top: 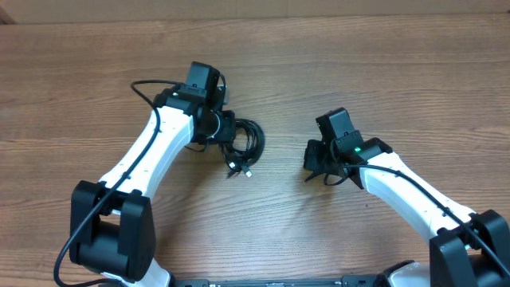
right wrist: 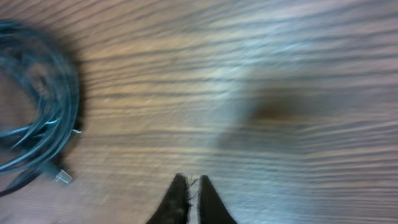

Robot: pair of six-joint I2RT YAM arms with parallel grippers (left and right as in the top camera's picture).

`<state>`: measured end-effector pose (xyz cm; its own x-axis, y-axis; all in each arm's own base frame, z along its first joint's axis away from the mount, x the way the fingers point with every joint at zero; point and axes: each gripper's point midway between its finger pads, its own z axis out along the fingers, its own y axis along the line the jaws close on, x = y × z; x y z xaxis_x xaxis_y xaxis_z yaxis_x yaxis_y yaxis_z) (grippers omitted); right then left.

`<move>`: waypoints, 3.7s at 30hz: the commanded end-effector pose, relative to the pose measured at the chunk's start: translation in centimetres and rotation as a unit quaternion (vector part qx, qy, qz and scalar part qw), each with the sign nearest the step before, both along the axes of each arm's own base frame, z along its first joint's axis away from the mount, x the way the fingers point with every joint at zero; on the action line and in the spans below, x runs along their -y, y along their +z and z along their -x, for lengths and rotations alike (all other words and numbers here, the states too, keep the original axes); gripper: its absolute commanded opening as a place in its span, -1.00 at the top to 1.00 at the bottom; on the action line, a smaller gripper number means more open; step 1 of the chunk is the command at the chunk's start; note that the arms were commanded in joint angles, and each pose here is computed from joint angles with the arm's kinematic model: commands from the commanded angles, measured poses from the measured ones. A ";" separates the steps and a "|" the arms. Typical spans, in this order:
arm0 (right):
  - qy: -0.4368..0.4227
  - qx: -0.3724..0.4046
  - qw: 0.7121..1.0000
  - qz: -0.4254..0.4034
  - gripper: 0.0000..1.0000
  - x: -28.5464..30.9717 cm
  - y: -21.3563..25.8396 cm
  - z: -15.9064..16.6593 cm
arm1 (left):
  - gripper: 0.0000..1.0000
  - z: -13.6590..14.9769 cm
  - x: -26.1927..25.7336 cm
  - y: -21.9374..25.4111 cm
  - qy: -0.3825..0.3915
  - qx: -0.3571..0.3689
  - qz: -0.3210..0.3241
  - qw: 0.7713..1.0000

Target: Untangle cables

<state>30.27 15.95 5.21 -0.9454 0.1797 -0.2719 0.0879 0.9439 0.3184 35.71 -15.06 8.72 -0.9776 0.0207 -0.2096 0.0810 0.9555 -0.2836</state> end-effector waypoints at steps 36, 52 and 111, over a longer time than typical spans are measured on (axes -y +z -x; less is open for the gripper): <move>0.052 0.029 0.996 -0.064 -0.37 -2.9 1.7 -0.8 | 0.20 -2.2 -1.0 -6.0 -0.119 0.022 -0.116 0.986; 0.048 0.032 0.997 -0.058 -0.45 -2.7 1.6 -1.0 | 0.70 1.3 -5.3 3.7 0.045 -0.018 -0.087 0.995; 0.048 0.025 0.997 -0.055 -0.48 -2.5 1.4 -0.7 | 0.90 -2.7 -12.7 9.3 0.190 0.059 -0.216 0.956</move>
